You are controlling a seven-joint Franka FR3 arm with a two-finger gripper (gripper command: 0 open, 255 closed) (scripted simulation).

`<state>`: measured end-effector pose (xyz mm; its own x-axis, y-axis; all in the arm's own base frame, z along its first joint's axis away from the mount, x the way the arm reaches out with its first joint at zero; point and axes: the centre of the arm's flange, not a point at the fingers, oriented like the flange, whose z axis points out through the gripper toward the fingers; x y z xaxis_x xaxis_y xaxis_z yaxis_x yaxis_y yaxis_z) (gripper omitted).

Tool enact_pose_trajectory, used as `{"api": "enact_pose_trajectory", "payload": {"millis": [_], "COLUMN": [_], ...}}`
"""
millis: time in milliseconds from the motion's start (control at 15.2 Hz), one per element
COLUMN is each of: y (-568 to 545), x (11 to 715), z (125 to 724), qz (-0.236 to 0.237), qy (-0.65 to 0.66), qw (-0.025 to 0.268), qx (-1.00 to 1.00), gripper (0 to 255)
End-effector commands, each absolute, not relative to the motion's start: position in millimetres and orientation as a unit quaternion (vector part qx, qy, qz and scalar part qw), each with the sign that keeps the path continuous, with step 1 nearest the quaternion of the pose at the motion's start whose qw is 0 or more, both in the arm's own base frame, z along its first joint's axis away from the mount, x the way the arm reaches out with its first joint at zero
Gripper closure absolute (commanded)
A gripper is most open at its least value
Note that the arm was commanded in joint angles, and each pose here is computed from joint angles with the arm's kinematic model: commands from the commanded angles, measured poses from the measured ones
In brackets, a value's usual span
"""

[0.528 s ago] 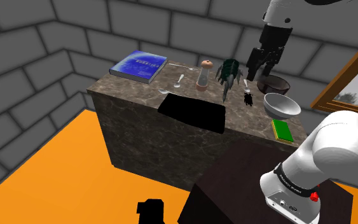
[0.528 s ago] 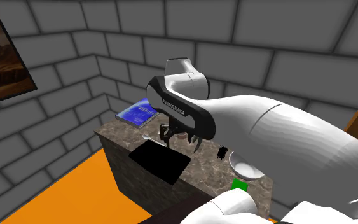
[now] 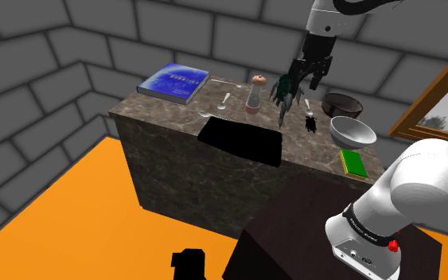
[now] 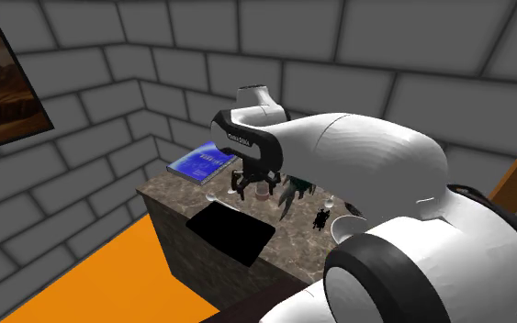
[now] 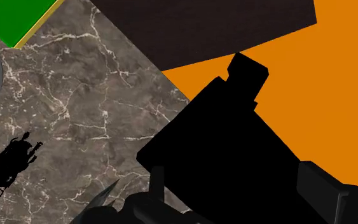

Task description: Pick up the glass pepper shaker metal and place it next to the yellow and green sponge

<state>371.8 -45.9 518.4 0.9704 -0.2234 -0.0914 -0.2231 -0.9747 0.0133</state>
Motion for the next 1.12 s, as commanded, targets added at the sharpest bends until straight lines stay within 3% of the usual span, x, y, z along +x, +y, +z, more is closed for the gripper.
{"api": "enact_pose_trajectory", "payload": {"millis": [0,1056], "y": [-55,-142], "x": [394,566], "z": [508,450], "qz": [-0.043,-0.025], "qy": [-0.120,-0.181], "qw": [0.008,0.056], "qx": [0.992,0.982], "gripper": [0,0]}}
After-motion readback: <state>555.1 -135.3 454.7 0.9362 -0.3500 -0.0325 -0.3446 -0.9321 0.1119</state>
